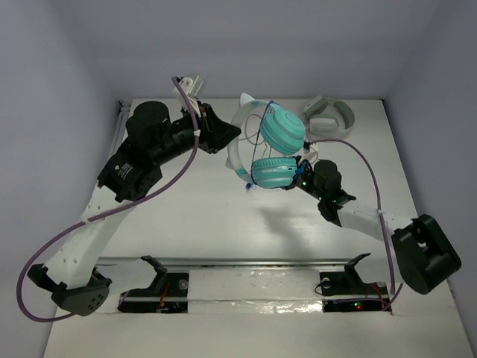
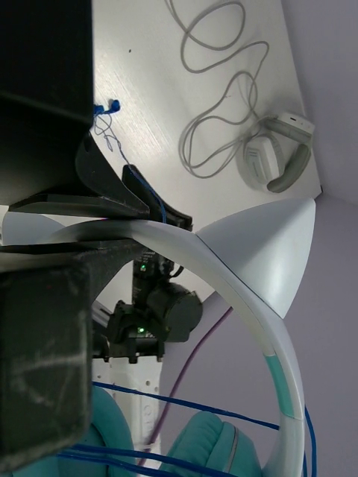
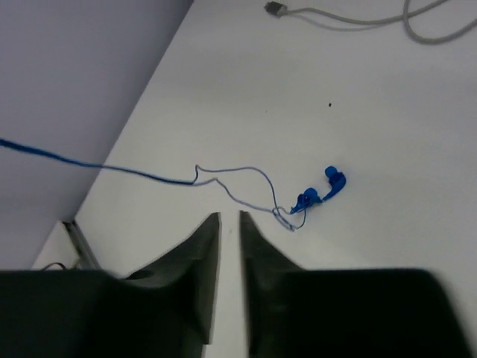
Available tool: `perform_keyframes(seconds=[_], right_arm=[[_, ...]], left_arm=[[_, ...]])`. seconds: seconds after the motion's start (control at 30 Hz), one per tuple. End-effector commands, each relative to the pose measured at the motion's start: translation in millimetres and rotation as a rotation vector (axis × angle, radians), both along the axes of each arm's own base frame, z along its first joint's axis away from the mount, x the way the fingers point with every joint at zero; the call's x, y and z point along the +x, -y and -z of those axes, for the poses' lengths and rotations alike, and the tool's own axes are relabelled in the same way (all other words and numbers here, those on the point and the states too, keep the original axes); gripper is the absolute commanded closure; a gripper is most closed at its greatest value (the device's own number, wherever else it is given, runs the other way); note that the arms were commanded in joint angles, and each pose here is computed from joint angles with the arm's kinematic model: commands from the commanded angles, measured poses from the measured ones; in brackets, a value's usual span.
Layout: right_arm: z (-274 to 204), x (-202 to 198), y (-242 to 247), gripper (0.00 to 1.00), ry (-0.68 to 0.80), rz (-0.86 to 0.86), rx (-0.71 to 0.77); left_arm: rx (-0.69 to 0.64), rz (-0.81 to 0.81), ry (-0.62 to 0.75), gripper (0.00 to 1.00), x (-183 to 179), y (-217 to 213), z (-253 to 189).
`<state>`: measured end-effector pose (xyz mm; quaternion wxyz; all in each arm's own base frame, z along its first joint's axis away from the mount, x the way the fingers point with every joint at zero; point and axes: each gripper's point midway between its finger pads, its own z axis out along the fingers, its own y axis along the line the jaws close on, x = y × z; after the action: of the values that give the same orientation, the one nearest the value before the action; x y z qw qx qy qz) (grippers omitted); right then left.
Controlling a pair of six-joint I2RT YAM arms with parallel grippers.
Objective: Wrap the headphones
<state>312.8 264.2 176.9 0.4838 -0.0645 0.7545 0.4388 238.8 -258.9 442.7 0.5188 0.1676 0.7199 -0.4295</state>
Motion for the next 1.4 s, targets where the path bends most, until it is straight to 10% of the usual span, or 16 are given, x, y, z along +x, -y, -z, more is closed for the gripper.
perform_keyframes(seconds=[0.0, 0.13, 0.33, 1.1, 1.37], right_arm=[[-25.6, -3.4, 14.4, 0.8, 0.066, 0.088, 0.107], [-21.5, -20.6, 10.6, 0.46, 0.058, 0.02, 0.127], [-10.9, -10.0, -0.4, 0.31, 0.106, -0.033, 0.054], [21.7, 21.2, -52.7, 0.3, 0.102, -0.207, -0.043], [37.7, 13.3, -62.6, 0.63, 0.051, -0.237, 0.04]], left_arm=[[-0.133, -0.018, 0.088, 1.0, -3.9, -5.4, -54.8], [-0.143, -0.002, 0.089, 1.0, -3.8, -1.8, -58.1], [-0.156, 0.004, 0.102, 1.0, -3.0, 0.1, -67.8], [-0.205, 0.0, 0.141, 1.0, -2.0, -6.2, -110.8], [-0.209, -0.061, 0.168, 1.0, 7.2, -16.3, -126.6]])
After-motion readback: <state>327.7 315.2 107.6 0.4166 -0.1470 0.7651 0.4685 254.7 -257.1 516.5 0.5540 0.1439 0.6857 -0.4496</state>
